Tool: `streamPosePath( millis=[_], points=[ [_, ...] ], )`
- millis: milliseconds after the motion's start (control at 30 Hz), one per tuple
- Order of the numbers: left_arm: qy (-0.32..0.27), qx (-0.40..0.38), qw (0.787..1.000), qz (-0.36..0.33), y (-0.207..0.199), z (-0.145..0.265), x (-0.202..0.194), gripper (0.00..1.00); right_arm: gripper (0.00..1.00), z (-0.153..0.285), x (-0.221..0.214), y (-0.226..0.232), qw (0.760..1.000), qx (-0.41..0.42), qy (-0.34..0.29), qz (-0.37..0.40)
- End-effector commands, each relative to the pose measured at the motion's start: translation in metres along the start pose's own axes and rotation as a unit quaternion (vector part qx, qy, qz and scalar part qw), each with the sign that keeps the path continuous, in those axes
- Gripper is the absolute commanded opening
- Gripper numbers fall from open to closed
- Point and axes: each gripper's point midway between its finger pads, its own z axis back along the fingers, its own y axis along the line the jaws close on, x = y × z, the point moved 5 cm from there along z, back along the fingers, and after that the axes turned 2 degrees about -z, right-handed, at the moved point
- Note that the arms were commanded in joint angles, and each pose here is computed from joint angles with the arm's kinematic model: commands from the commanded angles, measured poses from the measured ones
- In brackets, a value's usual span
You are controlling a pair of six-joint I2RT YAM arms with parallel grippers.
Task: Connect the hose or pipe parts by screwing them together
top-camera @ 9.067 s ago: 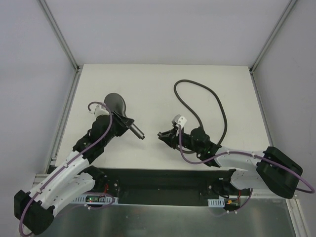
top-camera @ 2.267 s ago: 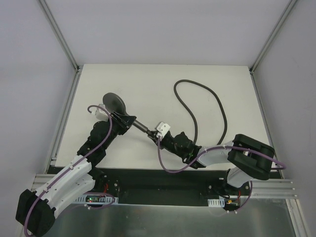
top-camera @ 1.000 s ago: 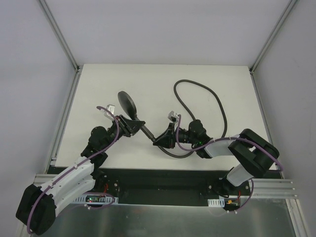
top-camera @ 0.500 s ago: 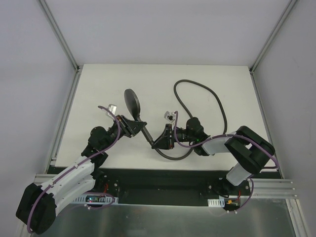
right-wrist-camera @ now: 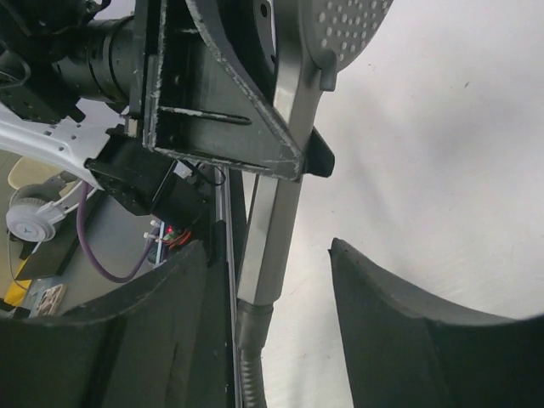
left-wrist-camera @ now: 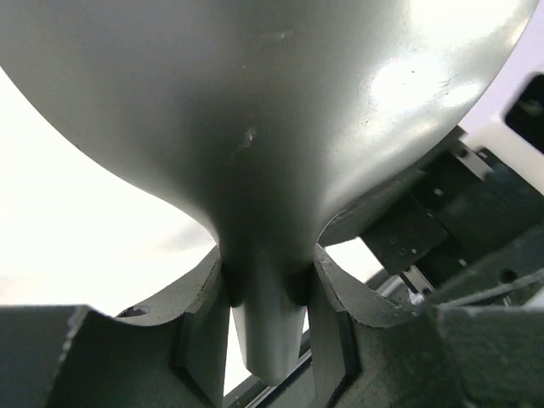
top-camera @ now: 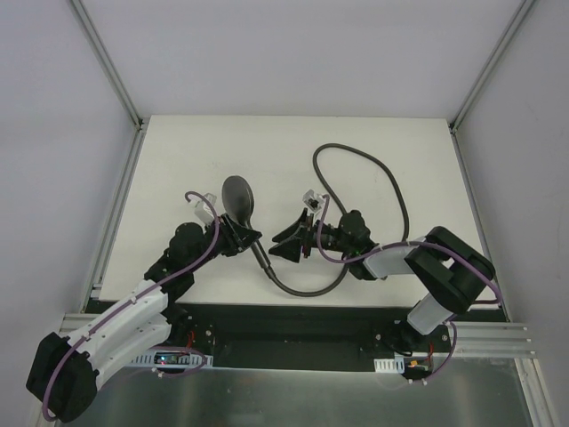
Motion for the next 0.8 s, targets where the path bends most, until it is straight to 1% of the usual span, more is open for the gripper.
streamPosePath(
  millis=[0,33,67,133,200,233,267,300,333,367,433,500,533,567,633,667,767],
  points=[
    [-0.038,0.055,0.998,0.015,-0.004,0.0,0.023,0.0,0.64,0.004,0.03,0.013,0.991,0.025,-0.101,0.088],
    [-0.042,0.062,0.997,0.018,-0.002,-0.001,0.024,0.0,0.7,0.007,0.027,0.012,0.991,0.02,-0.101,0.09],
    [-0.046,0.073,0.996,0.021,0.0,0.0,0.024,0.0,0.72,0.009,0.028,0.012,0.99,0.012,-0.106,0.093],
    [-0.063,0.093,0.993,0.029,0.005,0.0,0.028,0.0,0.74,0.013,0.025,0.008,0.989,-0.007,-0.101,0.105],
    [-0.078,0.112,0.99,0.036,0.009,0.001,0.033,0.0,0.75,0.013,0.019,0.005,0.989,-0.045,-0.08,0.113],
    [-0.082,0.119,0.989,0.038,0.01,0.001,0.034,0.0,0.75,0.012,0.023,-0.002,0.98,-0.084,-0.083,0.157],
    [-0.087,0.123,0.988,0.04,0.009,0.001,0.036,0.0,0.75,0.011,0.011,0.004,0.98,-0.107,-0.048,0.163],
    [-0.087,0.135,0.986,0.042,0.012,0.002,0.036,0.0,0.75,0.01,0.01,0.004,0.972,-0.133,-0.036,0.193],
    [-0.098,0.147,0.983,0.044,0.015,0.003,0.039,0.0,0.75,0.009,0.021,0.0,0.952,-0.178,-0.038,0.246],
    [-0.102,0.154,0.982,0.046,0.015,0.003,0.041,0.0,0.75,0.007,0.012,0.007,0.948,-0.183,-0.014,0.261],
    [-0.11,0.175,0.977,0.054,0.019,0.004,0.043,0.0,0.75,0.008,0.014,0.01,0.929,-0.205,-0.003,0.307],
    [-0.114,0.184,0.974,0.06,0.016,0.005,0.049,0.0,0.74,0.001,0.015,0.02,0.918,-0.213,0.009,0.335],
    [-0.118,0.192,0.972,0.061,0.017,0.005,0.05,0.0,0.74,0.002,0.008,0.014,0.908,-0.238,0.032,0.344],
    [-0.117,0.199,0.971,0.07,0.015,0.006,0.052,0.0,0.74,-0.005,0.009,0.022,0.9,-0.235,0.037,0.365],
    [-0.122,0.202,0.968,0.081,0.013,0.007,0.054,0.0,0.74,-0.007,0.006,0.02,0.885,-0.262,0.045,0.382],
    [-0.124,0.198,0.968,0.09,0.011,0.008,0.056,0.0,0.75,-0.012,0.003,0.027,0.879,-0.258,0.048,0.399],
    [-0.123,0.202,0.966,0.104,0.007,0.009,0.058,0.0,0.76,-0.018,-0.005,0.028,0.859,-0.276,0.063,0.427]
  ],
)
